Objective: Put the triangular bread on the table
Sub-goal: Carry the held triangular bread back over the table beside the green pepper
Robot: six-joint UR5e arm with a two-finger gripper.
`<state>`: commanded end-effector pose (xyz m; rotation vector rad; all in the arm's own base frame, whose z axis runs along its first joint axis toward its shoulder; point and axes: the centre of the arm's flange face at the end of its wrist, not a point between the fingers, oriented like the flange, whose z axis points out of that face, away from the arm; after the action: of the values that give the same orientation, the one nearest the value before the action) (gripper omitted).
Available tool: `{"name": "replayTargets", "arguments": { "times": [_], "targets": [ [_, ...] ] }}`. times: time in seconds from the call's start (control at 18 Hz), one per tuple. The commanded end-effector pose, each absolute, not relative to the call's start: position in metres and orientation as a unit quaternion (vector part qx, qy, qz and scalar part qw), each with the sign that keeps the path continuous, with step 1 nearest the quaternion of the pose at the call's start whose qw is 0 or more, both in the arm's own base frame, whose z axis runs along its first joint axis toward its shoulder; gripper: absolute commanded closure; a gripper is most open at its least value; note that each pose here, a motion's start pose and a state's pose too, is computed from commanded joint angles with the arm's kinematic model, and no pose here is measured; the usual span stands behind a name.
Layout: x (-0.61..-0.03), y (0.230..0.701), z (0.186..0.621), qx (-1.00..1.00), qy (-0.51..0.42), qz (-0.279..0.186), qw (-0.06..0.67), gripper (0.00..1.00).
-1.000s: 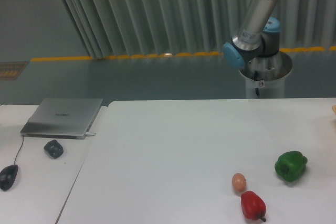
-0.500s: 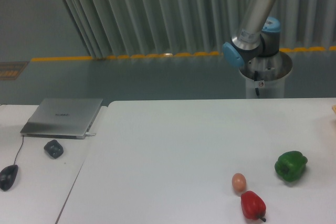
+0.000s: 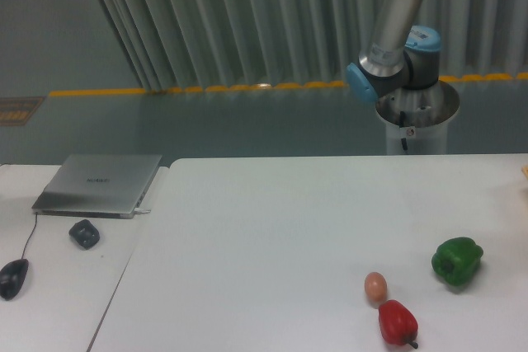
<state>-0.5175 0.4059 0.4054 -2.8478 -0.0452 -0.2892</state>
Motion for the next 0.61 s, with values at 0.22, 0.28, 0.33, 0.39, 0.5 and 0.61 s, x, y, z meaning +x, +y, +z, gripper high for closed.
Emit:
{"name": "replayTargets", "arguments": {
  "times": [0.22, 0.28, 0.33, 0.39, 0.5, 0.61],
  "targets": [
    [-0.497, 0.415, 0.380, -0.986, -0.004, -0.099, 0.133, 0.66],
    [-0.490, 0.417, 0.371, -0.988, 0.004, -0.100, 0.120, 0.66],
    [-0.484, 0.419, 0.364, -0.991, 0.017, -0.093, 0.091, 0.66],
    [-0.475, 0.426, 0.359, -0.995, 0.052, -0.075, 0.046, 0.66],
    [-0.454, 0.443, 0.349, -0.991, 0.120, -0.047, -0.042, 0.66],
    [-0.441, 0.450, 0.339, -0.988, 0.134, -0.054, -0.052, 0.66]
  ]
}}
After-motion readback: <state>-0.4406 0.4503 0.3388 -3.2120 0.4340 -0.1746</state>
